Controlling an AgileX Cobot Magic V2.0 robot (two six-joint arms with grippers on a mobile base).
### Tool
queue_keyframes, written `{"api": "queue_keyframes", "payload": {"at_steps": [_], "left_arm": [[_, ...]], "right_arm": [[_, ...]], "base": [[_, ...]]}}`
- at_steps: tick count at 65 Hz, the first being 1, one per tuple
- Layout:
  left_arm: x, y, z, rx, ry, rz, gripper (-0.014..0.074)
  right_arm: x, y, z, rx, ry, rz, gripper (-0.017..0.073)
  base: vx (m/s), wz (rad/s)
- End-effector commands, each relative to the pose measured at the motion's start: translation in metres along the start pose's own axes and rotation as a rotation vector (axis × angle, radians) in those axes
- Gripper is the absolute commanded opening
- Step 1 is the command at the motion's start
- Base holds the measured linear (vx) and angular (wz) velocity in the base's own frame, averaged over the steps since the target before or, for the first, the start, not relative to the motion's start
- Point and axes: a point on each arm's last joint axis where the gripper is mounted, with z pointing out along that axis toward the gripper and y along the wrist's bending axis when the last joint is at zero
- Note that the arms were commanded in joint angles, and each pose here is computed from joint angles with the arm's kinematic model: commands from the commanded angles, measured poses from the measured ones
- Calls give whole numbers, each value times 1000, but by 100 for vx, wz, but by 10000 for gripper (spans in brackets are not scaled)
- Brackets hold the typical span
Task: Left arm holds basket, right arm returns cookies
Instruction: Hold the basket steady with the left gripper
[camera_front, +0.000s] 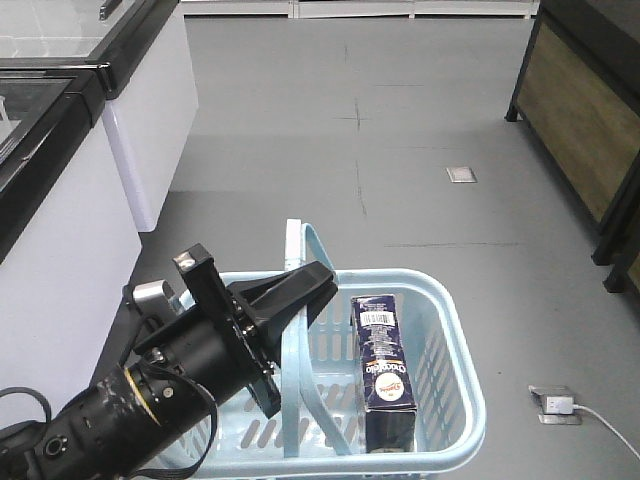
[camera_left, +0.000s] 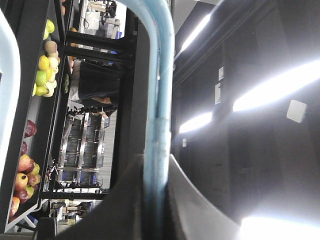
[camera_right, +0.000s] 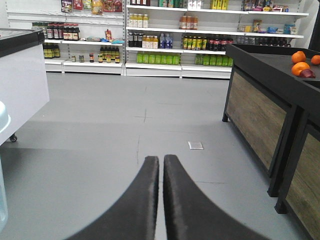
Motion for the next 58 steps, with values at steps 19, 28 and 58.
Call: {"api": "queue_keyframes", "payload": {"at_steps": [19, 28, 58], "left_arm": [[12, -40, -2, 313, 91, -1, -3], [12, -40, -2, 313, 91, -1, -3], [12, -40, -2, 313, 91, -1, -3]], "right_arm": [[-1, 0, 0, 7, -64, -11, -6], [-1, 0, 0, 7, -64, -11, -6], [-1, 0, 0, 7, -64, -11, -6]], "base": [[0, 0], [0, 0], [0, 0]]}}
